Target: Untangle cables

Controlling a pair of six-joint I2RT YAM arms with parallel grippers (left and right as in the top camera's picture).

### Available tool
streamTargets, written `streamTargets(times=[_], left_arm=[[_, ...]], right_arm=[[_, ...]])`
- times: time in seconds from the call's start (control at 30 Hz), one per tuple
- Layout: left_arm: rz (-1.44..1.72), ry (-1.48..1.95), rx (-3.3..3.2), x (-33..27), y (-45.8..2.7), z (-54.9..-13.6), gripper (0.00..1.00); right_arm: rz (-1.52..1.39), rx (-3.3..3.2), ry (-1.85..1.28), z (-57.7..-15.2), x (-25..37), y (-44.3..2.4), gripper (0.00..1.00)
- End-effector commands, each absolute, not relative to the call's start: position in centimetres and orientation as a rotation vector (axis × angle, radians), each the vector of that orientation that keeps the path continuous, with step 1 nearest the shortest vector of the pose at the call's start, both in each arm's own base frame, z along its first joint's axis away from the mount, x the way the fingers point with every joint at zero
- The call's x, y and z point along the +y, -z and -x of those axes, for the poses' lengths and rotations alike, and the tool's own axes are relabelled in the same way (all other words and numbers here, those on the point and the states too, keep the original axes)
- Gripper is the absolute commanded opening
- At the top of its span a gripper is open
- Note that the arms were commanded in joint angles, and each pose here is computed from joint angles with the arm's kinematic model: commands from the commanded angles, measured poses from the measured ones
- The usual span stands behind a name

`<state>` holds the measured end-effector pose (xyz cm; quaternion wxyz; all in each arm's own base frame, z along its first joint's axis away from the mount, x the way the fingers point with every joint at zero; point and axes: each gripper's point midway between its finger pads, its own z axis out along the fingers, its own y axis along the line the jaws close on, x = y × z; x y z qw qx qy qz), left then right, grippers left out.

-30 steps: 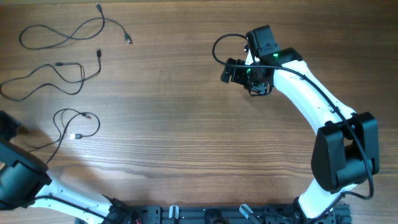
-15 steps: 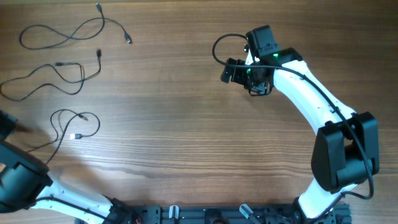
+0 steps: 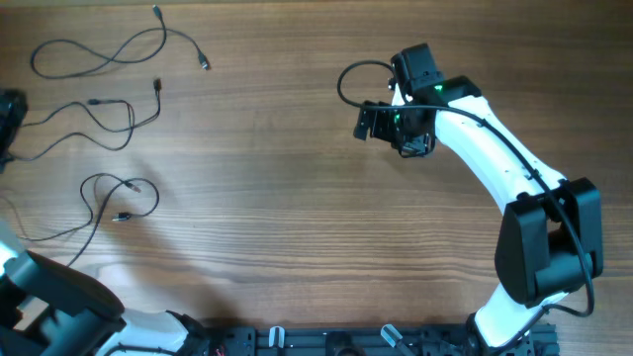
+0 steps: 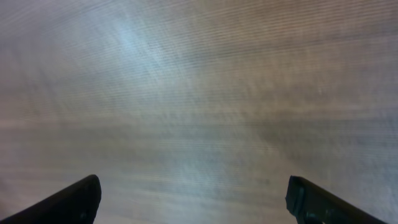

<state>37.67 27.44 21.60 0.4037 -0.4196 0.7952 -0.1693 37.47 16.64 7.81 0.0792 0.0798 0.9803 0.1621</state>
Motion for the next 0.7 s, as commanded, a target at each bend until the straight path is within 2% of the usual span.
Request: streamTargets(times=[0.0,0.13,0.3,0.47,0.67], left_arm=[[0.918,0.78,1.947,20.0,-27.4,-39.4,1.0],[0.791,0.707,1.973,15.2,-30.9,-39.5,1.0],[0.497,0.503,2.045,6.4,-34.4,-38.8,1.0],[0.326,0.272,2.229,-0.8,-32.3,-36.0,1.0],[0.202,0.266,2.4,-5.1,-29.4,-33.5,1.0]], right_arm=[[-0.18,2.997,-0.447,-35.8,16.3,-7.6,0.97],[-0.187,3.001,-0.398,-34.9,15.4,-8.8,0.96],[-0.173,2.903,-0.405,-34.1,14.7,-13.5,0.97],[-0.174,2.781,-0.369,-31.9,12.8,-19.0,0.97],[-0.211,2.693,-0.351,-28.0,10.7,-23.5,0.97]])
